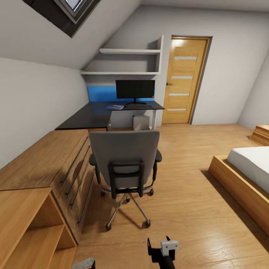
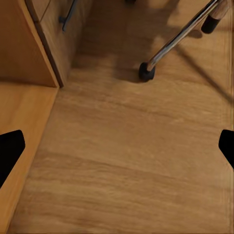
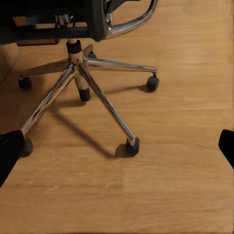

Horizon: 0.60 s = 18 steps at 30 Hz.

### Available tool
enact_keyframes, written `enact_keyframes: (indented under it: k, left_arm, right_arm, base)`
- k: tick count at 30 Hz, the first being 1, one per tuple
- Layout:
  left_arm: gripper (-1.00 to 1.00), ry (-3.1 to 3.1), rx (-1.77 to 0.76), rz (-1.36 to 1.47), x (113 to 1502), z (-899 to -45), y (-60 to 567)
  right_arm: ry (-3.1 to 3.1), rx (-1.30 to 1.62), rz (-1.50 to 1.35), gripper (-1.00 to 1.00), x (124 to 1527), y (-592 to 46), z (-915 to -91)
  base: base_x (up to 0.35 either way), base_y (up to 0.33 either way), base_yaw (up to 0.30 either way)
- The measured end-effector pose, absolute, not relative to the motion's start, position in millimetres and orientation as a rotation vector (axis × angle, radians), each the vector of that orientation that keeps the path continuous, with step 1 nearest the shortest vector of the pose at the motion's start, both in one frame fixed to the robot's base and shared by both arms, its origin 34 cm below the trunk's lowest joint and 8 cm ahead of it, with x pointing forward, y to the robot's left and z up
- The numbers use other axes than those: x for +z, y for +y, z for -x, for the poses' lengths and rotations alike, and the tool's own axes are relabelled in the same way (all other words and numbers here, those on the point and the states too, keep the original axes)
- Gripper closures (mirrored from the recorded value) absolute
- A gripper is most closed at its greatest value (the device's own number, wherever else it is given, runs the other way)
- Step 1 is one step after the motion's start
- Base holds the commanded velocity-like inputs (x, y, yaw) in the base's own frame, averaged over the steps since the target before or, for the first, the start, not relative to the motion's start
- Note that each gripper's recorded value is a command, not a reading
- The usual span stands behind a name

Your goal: In the bedroom, organize the workspace by keeping the computer under the desk, ensuring the monitor is on the desk, placing the keyboard on the desk next to the monitor, placing the mouse on the desk next to the keyboard, moving the folder from the swivel chair onto the desk next to the mouse, stacking the notebook on top of the folder with the pen on top of the notebook, and positioning the swivel chair next to the desk.

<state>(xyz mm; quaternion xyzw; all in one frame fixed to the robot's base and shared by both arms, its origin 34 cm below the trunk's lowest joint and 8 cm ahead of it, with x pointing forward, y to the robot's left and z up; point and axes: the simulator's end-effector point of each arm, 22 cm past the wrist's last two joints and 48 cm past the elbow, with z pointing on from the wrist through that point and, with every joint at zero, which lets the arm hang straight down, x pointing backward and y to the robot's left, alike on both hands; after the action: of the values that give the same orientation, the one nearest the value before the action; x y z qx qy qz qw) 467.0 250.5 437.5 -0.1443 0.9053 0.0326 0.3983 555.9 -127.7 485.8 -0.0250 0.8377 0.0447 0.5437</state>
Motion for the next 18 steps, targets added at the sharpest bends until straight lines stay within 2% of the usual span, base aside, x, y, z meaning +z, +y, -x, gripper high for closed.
enact_keyframes:
  k: [7,18]
  left_arm:
    - [-1.00,2.276,-0.002,0.364,469,-570,208]
    - [-1.00,2.268,-0.062,0.298,510,-692,179]
  right_arm:
    - [2.051,0.058,0.101,-1.00,507,-118,-641]
    - [2.170,0.031,0.075,-1.00,534,-121,-720]
  base:
    - [0.000,0.000,0.000]
    - [0.000,0.000,0.000]
